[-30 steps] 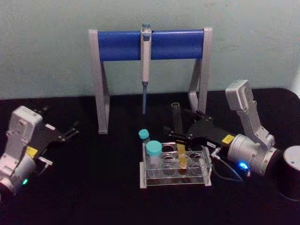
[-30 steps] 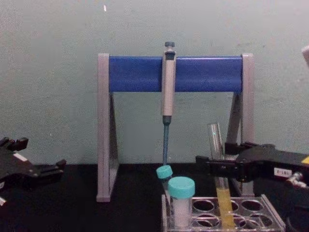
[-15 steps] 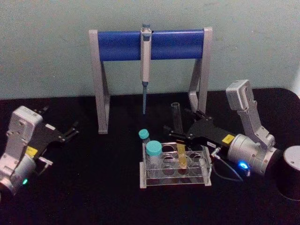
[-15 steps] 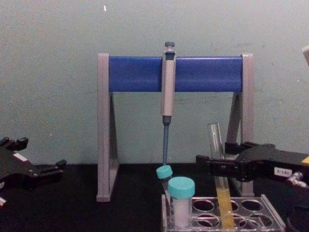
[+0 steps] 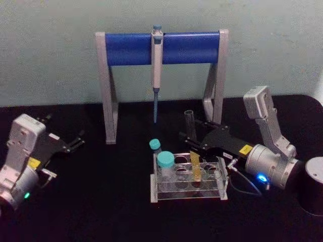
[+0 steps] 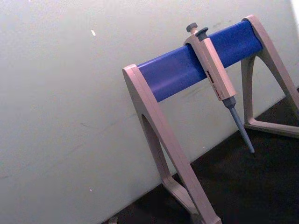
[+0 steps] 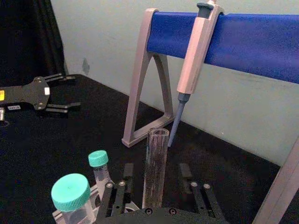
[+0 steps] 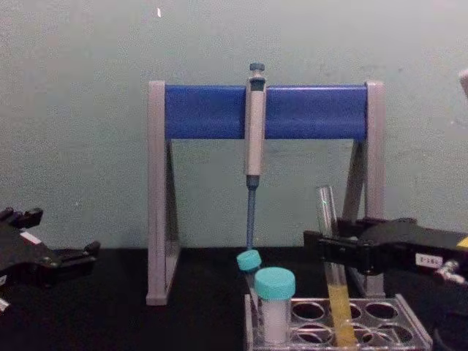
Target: Pick up the test tube from the test tube rack, shake it, then place it back into the test tube rack.
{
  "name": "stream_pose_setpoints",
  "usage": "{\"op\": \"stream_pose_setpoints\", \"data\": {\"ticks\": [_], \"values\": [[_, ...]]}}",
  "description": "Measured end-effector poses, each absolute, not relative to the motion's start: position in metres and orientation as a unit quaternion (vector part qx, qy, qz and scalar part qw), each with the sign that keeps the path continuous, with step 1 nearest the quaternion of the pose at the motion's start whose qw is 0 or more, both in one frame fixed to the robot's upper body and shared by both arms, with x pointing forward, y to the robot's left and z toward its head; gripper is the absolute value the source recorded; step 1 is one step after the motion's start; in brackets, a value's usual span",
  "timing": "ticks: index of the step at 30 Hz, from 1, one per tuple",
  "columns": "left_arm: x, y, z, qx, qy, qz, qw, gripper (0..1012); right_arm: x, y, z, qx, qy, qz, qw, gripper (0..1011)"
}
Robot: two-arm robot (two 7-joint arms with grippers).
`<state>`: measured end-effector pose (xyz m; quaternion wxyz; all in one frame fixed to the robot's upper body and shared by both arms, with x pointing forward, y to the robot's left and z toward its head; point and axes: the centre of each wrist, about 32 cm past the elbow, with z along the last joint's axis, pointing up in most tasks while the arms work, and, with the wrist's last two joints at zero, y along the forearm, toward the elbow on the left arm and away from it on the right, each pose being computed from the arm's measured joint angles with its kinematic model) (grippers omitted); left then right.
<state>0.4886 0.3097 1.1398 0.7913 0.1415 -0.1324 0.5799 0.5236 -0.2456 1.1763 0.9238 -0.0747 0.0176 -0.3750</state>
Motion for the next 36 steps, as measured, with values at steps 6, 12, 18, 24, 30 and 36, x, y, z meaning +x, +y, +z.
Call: {"op": "stream_pose_setpoints", "data": {"ticks": [6, 12, 18, 24, 30, 36], "values": [[0.4886, 0.3097, 1.1397, 0.142, -0.132, 0.58, 0.791, 1001, 0.5236, -0.2456, 1.1763, -0.075, 0.018, -0.375, 0.924, 446], [0.4886, 0.3097, 1.1398, 0.142, -0.132, 0.58, 0.791, 1001, 0.5236, -0.2456, 1.1763, -0.075, 0.018, -0.375, 0.924, 284], [0.4886, 0.3097, 1.1398, 0.141, -0.132, 0.58, 0.791, 1001, 0.5236, -0.2456, 1.1763, -0.074, 0.018, -0.375, 0.924, 232], [0.4886, 0.3097, 1.1398, 0.141, -0.132, 0.58, 0.791, 1001, 0.5236, -0.2455, 1.1763, -0.074, 0.018, -0.375, 0.924, 232], [0.4886, 0.3097, 1.1398, 0.141, -0.132, 0.58, 0.791, 1001, 0.5236, -0.2456, 1.1763, -0.074, 0.018, -0.375, 0.924, 232], [0.4886, 0.3097, 1.1398, 0.142, -0.132, 0.58, 0.791, 1001, 0.5236, -0.2456, 1.1763, -0.074, 0.018, -0.375, 0.924, 232]]}}
